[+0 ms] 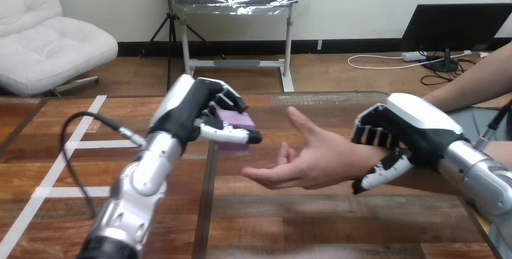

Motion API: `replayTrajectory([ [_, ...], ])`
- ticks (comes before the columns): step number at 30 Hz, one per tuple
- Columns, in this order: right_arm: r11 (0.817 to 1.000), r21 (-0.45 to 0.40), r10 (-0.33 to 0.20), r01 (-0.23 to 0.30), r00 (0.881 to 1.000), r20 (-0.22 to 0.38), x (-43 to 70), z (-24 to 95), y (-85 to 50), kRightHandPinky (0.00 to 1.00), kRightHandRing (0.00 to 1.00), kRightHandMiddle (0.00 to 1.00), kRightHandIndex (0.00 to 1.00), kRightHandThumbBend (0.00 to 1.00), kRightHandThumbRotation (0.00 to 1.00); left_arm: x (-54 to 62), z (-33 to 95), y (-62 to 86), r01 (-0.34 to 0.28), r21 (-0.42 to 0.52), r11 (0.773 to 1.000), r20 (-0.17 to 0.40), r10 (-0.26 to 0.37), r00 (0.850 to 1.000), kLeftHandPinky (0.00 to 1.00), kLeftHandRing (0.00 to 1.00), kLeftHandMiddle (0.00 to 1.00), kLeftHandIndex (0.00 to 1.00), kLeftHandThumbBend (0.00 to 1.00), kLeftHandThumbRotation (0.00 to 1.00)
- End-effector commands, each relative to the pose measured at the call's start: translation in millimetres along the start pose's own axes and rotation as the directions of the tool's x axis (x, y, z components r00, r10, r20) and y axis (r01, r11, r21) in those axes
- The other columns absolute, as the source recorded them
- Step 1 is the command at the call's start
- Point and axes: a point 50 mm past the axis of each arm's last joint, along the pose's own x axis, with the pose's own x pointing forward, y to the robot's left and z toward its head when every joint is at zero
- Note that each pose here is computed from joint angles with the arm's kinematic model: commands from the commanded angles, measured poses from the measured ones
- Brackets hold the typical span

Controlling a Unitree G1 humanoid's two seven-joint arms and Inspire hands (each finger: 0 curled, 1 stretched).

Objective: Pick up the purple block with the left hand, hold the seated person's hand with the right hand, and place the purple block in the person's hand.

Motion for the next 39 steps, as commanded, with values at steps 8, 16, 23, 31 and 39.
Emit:
replayTrajectory([
  [8,0.998,0.06,0.029,-0.032,0.999,0.044,5.9,18.1,13.0,0.31,0.36,0.42,0.44,0.88,0.0,25.0,45.5,1.8,-0.025,-0.022,0.999,0.16,0.028,0.987,0.41,0.41,0.44,0.43,0.75,0.0],
  [16,0.997,0.073,0.025,-0.028,0.999,0.045,6.7,20.2,13.1,0.31,0.35,0.42,0.44,0.89,0.0,29.3,53.6,-7.5,0.004,-0.02,1.0,0.175,0.0,0.984,0.41,0.42,0.44,0.43,0.75,0.0],
  [23,0.996,0.082,0.026,-0.03,0.998,0.052,7.4,22.3,13.3,0.31,0.36,0.42,0.44,0.89,0.0,31.6,61.3,-15.3,0.04,-0.045,0.998,0.186,-0.031,0.982,0.41,0.42,0.45,0.44,0.73,0.0],
  [31,0.996,0.079,0.024,-0.029,0.998,0.06,7.7,24.8,13.5,0.31,0.36,0.42,0.44,0.89,0.0,33.2,68.3,-22.3,0.064,-0.059,0.996,0.194,-0.052,0.98,0.41,0.43,0.46,0.44,0.71,0.0],
  [39,0.996,0.081,0.02,-0.025,0.998,0.065,8.2,26.0,14.0,0.29,0.33,0.4,0.44,0.89,0.0,33.5,74.3,-29.0,0.081,-0.066,0.995,0.209,-0.066,0.976,0.41,0.43,0.46,0.44,0.71,0.0],
])
